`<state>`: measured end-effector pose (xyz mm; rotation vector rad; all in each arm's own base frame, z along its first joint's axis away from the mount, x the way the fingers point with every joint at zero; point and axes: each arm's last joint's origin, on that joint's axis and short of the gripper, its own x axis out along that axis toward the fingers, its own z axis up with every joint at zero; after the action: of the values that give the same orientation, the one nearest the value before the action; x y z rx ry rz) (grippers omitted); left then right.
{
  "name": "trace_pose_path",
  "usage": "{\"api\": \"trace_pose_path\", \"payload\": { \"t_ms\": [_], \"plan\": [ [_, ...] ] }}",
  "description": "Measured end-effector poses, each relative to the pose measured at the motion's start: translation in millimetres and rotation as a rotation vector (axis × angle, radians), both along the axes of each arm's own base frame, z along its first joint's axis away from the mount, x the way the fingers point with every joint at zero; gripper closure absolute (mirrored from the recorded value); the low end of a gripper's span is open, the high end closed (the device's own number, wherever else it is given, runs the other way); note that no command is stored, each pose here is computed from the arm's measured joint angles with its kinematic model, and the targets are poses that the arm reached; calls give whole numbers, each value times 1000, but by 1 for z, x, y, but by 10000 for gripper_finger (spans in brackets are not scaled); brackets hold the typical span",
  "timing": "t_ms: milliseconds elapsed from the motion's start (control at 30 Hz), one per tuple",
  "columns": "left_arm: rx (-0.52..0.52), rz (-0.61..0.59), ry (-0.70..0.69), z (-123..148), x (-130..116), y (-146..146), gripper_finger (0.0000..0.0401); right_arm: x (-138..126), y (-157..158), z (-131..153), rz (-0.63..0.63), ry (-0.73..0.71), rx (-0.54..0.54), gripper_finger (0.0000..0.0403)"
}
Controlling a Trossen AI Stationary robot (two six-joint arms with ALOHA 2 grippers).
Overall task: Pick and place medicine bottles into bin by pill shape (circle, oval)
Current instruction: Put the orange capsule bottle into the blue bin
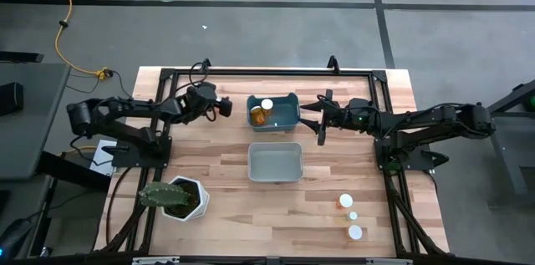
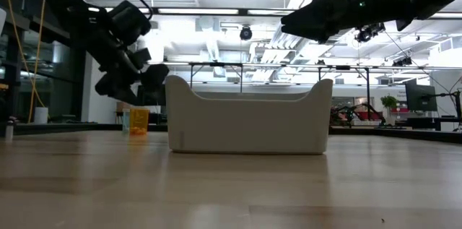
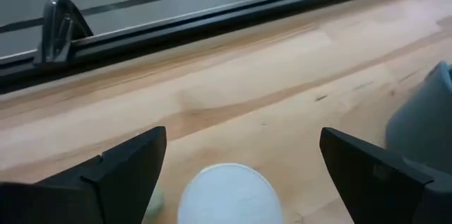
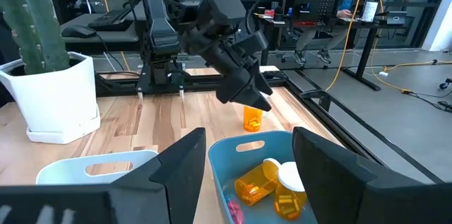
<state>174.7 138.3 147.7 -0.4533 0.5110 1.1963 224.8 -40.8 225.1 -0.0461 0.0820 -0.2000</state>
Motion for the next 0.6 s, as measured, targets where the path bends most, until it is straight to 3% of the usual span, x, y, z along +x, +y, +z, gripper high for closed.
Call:
{"api": "trace_pose_path", "payload": {
  "t_ms": [600],
  "plan": [
    [-109,-25,47,-9,-4,-5,39,0,0,0,0,1,0,197]
  ]
}}
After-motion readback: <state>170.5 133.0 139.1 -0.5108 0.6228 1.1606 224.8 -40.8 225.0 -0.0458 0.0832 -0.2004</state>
